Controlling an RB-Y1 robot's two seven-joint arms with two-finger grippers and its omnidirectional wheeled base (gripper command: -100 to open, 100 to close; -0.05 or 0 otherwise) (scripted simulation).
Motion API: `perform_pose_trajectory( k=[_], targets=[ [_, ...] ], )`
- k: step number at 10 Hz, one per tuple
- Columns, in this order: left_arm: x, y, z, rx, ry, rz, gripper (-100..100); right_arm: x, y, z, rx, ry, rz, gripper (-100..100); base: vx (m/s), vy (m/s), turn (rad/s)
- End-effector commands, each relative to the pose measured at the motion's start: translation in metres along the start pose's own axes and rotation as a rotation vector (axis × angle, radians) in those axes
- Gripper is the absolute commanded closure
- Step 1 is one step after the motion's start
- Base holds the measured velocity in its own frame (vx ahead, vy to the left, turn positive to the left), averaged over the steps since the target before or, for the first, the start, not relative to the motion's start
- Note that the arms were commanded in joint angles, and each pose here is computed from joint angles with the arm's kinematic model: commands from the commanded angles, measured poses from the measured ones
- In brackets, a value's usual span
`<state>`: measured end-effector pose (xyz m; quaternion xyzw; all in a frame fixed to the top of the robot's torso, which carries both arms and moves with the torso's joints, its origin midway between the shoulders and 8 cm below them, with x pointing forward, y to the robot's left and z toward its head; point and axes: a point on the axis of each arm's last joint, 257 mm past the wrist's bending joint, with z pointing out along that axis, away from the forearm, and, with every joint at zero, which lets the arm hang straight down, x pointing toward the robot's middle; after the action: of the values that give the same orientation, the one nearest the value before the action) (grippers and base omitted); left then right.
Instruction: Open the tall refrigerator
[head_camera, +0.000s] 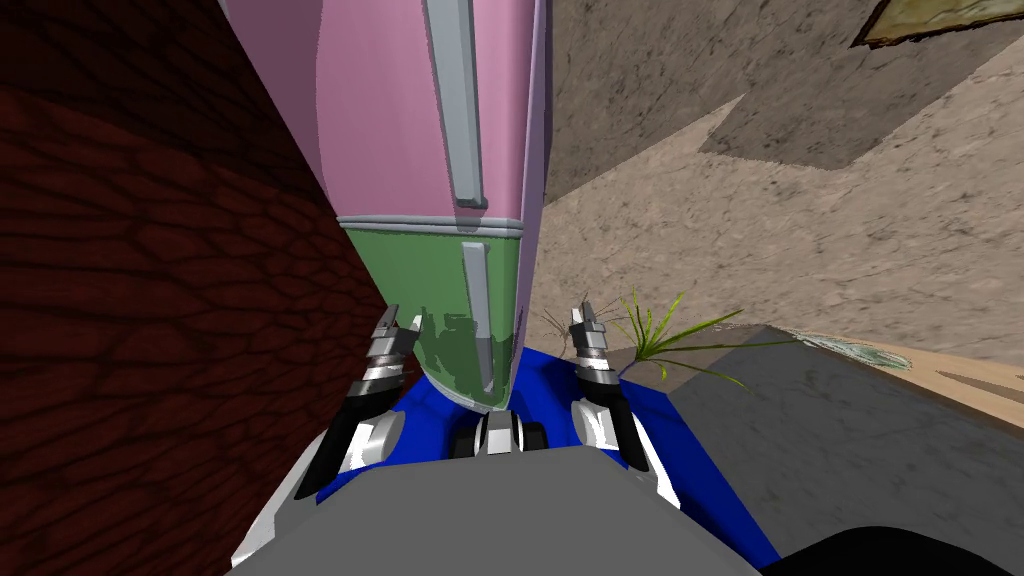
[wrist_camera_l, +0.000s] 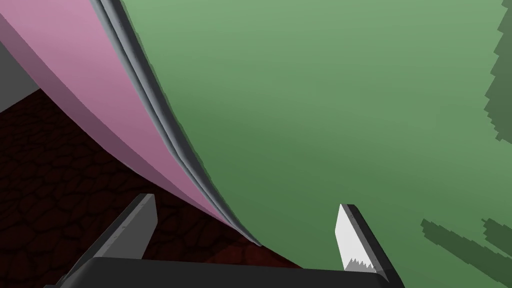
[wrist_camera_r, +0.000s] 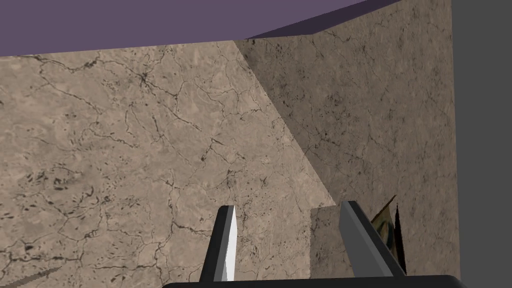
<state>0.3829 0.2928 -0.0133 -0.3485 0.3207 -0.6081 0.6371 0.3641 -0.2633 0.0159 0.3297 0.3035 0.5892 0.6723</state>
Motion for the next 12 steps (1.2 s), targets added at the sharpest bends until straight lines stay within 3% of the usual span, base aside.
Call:
perform_pose_trajectory(
  k=[1,2,3,4,5,6,7,8,10,11,12],
  targets=[
    [-0.001,0.007,0.013,-0.033,0.012,0.02,-100,0.0,0.0,0.0,0.0,0.0,0.0,0,-0.01,-0.065,0.046],
    [-0.002,0.004,0.023,-0.031,0.019,0.034,-100,0.0,0.0,0.0,0.0,0.0,0.0,0,-0.024,-0.069,0.081],
    [-0.003,0.009,0.023,-0.05,0.016,0.034,-100,0.0,0.0,0.0,0.0,0.0,0.0,0,-0.02,-0.052,0.06],
    [-0.004,0.007,0.034,-0.049,0.02,0.047,-100,0.0,0.0,0.0,0.0,0.0,0.0,0,-0.024,-0.05,0.147],
    [-0.005,0.012,0.034,-0.068,0.016,0.047,-100,0.0,0.0,0.0,0.0,0.0,0.0,0,-0.02,-0.049,0.055],
    [-0.006,0.006,0.047,-0.058,0.019,0.061,-100,0.0,0.0,0.0,0.0,0.0,0.0,0,-0.019,-0.073,0.104],
    [-0.008,0.013,0.046,-0.086,0.013,0.061,-100,0.0,0.0,0.0,0.0,0.0,0.0,0,-0.009,-0.061,0.071],
    [-0.01,0.005,0.059,-0.067,0.014,0.074,-100,0.0,0.0,0.0,0.0,0.0,0.0,0,-0.011,-0.07,0.163],
    [-0.012,0.014,0.059,-0.106,0.006,0.074,-100,0.0,0.0,0.0,0.0,0.0,0.0,0,-0.011,-0.044,0.021],
    [-0.015,0.007,0.072,-0.093,0.002,0.086,-100,0.0,0.0,0.0,0.0,0.0,0.0,0,-0.017,-0.042,0.132],
    [-0.016,0.012,0.072,-0.116,-0.003,0.086,-100,0.0,0.0,0.0,0.0,0.0,0.0,0,-0.018,-0.054,0.087]
  ],
)
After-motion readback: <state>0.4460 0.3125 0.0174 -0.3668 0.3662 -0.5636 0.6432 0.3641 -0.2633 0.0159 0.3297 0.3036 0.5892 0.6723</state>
